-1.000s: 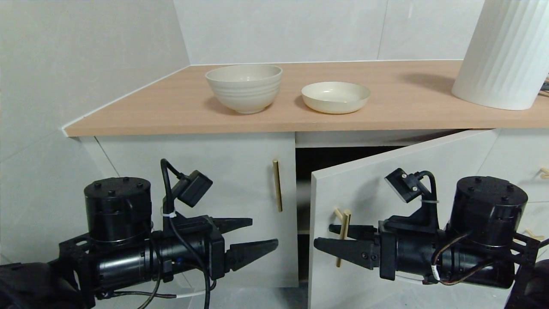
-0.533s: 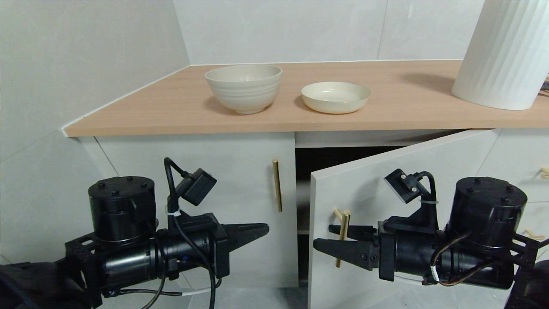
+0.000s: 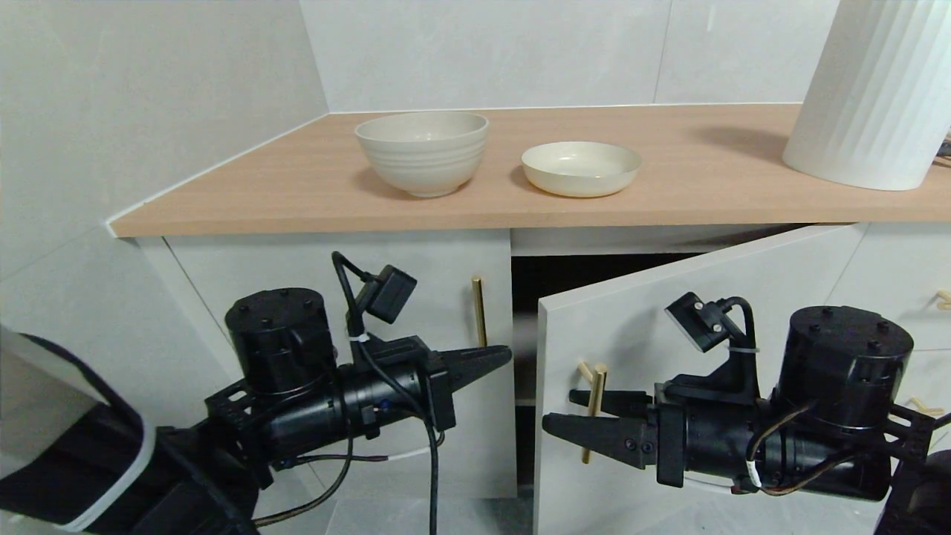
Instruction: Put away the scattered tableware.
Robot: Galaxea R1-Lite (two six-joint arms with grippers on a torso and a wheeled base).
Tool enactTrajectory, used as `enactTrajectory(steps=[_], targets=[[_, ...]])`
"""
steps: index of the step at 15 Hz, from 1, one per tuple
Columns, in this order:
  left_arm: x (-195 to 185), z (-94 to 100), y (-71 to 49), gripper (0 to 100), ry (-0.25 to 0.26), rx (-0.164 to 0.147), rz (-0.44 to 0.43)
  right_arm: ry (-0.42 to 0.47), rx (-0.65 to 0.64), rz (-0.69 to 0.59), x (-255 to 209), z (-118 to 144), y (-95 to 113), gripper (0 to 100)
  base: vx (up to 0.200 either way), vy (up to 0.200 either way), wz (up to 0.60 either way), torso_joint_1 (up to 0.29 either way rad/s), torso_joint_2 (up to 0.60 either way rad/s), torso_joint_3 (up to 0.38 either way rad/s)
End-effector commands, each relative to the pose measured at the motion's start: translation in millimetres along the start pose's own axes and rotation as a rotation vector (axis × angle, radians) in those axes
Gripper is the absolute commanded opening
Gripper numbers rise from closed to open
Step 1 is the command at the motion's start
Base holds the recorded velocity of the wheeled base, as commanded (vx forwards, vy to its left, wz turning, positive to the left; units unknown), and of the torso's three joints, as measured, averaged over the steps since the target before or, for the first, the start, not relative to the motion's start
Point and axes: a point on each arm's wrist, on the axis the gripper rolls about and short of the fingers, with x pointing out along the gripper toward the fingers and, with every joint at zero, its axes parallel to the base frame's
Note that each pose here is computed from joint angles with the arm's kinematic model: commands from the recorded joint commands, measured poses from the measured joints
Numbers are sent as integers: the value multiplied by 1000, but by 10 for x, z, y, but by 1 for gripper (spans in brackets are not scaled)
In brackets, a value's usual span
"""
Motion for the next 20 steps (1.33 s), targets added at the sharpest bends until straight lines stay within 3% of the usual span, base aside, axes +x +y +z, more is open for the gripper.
enactTrajectory(steps=[1, 3, 4, 6, 10, 11, 15, 17, 19, 20], targets=[[272, -118, 100, 0, 26, -14, -13, -6, -13, -1, -9, 9, 9, 100, 0, 0, 0, 0, 0, 0], [280, -120, 95, 0, 25, -3, -12, -18, -30, 0, -32, 29, 36, 100, 0, 0, 0, 0, 0, 0], [383, -216, 76, 0, 20, 17, 53, -24, -36, 3, -55, 37, 58, 100, 0, 0, 0, 0, 0, 0], [486, -266, 130, 0, -12, 87, 94, -18, -38, 0, -51, 23, 46, 100, 0, 0, 0, 0, 0, 0], [601, -357, -79, 0, -9, 96, 27, -46, -127, -79, -59, 5, 14, 100, 0, 0, 0, 0, 0, 0], [628, -345, -149, 0, -37, 110, 14, -44, -166, -112, -74, -27, -8, 100, 0, 0, 0, 0, 0, 0], [618, -307, -228, 0, -50, 118, -4, -51, -309, -257, -270, -48, -175, 100, 0, 0, 0, 0, 0, 0], [624, -292, -256, 0, -52, 120, -12, -95, -322, -317, -366, -9, -77, 100, 0, 0, 0, 0, 0, 0], [631, -296, -252, 0, -43, 116, -8, -78, -312, -328, -520, 11, 60, 100, 0, 0, 0, 0, 0, 0], [636, -271, -259, 0, -37, 114, -7, -27, -283, -350, -736, 1, 229, 100, 0, 0, 0, 0, 0, 0]])
